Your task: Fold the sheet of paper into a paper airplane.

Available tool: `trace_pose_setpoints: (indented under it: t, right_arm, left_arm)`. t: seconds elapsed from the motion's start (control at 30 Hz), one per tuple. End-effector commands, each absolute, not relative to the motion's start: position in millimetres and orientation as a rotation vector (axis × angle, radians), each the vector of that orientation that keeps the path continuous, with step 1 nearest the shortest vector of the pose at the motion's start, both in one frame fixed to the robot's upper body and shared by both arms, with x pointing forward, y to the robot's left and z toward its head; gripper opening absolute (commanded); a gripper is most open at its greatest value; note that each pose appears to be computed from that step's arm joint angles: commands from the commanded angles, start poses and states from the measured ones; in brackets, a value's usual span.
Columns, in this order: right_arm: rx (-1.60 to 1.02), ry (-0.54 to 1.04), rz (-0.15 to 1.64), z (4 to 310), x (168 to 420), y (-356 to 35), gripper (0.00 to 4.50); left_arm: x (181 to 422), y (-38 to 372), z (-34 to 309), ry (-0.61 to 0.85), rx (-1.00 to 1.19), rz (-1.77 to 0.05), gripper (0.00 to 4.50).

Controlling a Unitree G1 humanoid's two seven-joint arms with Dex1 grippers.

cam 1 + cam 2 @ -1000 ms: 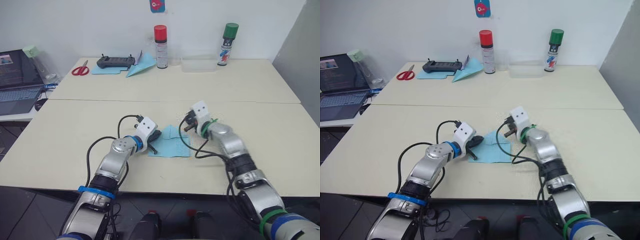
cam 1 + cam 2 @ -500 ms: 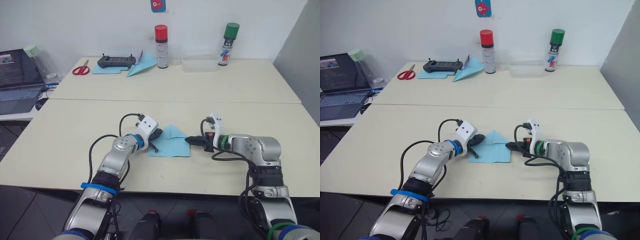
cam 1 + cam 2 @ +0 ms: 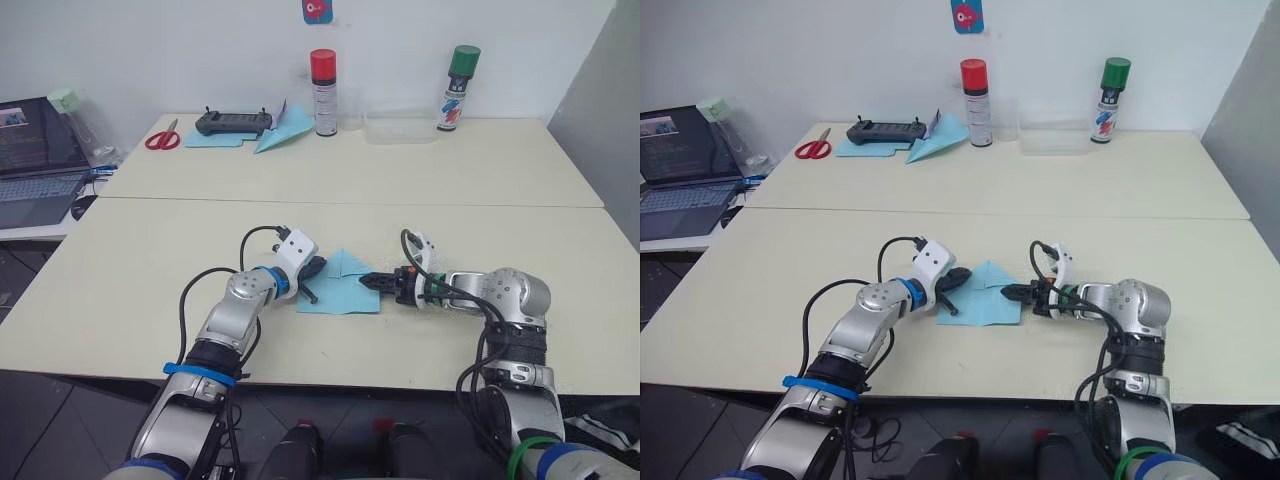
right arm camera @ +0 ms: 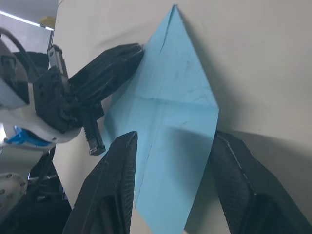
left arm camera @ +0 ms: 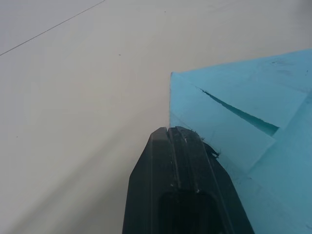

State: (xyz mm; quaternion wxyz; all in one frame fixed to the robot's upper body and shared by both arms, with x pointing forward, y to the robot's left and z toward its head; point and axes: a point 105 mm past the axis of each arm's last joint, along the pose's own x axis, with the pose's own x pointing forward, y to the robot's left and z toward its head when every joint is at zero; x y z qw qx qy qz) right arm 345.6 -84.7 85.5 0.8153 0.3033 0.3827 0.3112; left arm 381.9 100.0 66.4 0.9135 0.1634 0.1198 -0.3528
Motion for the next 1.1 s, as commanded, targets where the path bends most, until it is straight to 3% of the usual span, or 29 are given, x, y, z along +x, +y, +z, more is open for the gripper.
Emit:
trace_pose_setpoints:
  t: [0.03, 0.37, 0.47, 0.63, 1.1]
  right_arm:
    - [0.691, 0.758, 0.649, 98, 357, -89, 2.28]
    - [0.704, 0.733, 0.691, 108, 362, -80, 2.28]
    - [0.713, 0.733, 0.688, 108, 362, -81, 1.77]
    - [0.711, 0.740, 0.681, 106, 362, -82, 0.04]
    - [0.727, 0.716, 0.791, 124, 361, -45, 0.01]
  left_arm:
    - [374, 103, 45, 0.329, 0.354, -0.734, 0.00]
    - [375, 100, 46, 0.325, 0.367, -0.750, 0.00]
    - [374, 100, 46, 0.326, 0.376, -0.755, 0.00]
    - [374, 100, 45, 0.326, 0.378, -0.754, 0.00]
    - [374, 96, 45, 0.324, 0.379, -0.775, 0.00]
